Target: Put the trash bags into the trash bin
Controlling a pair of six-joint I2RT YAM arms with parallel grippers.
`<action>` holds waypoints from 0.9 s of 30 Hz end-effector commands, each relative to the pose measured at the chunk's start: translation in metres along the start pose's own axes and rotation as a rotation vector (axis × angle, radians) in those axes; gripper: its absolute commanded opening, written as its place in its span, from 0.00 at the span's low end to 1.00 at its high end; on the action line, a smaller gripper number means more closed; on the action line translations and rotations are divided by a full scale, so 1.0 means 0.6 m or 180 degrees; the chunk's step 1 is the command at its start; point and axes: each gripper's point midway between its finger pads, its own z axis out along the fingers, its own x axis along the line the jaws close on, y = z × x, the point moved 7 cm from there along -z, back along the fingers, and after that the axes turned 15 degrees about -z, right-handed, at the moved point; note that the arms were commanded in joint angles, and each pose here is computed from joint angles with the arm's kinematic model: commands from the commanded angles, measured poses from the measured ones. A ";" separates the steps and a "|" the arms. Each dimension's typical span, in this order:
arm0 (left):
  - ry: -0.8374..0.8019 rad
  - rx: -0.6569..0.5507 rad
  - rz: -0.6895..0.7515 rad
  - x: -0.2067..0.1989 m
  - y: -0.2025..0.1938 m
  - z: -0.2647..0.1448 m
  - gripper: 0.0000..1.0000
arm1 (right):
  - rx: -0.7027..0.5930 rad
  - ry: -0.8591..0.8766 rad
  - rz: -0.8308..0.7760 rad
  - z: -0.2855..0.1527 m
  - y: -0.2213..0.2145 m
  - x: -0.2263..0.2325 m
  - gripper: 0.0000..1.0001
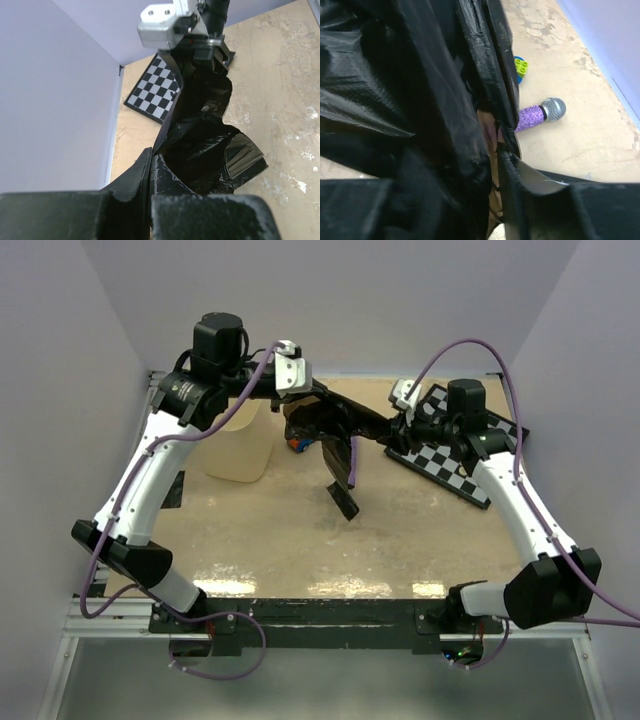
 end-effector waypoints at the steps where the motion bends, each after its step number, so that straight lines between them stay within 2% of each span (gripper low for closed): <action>1: 0.0106 -0.0233 0.0174 -0.007 0.048 -0.028 0.00 | -0.0263 0.0148 -0.0162 -0.002 0.028 -0.007 0.38; 5: 0.0193 -0.0231 0.0226 -0.005 0.061 -0.039 0.00 | -0.0333 0.0159 -0.0211 0.003 0.029 -0.009 0.35; 8: 0.0315 -0.0155 0.0282 0.001 0.059 -0.055 0.00 | -0.0309 0.0089 -0.0206 0.002 0.024 -0.014 0.28; 14: 0.0667 -0.0106 0.0334 0.016 0.064 -0.107 0.00 | -0.0210 0.0013 -0.0147 -0.007 0.005 -0.019 0.22; 19: 0.0850 -0.0055 0.0302 0.024 0.049 -0.128 0.00 | -0.0241 0.0046 -0.0123 -0.006 0.002 -0.016 0.07; 23: 0.1055 -0.0002 0.0330 0.026 0.034 -0.138 0.00 | -0.0186 -0.0014 -0.0102 -0.007 -0.003 -0.019 0.00; 27: 0.1261 -0.0038 0.0284 0.026 0.029 -0.160 0.00 | -0.0032 -0.0196 -0.0100 -0.018 -0.017 -0.026 0.00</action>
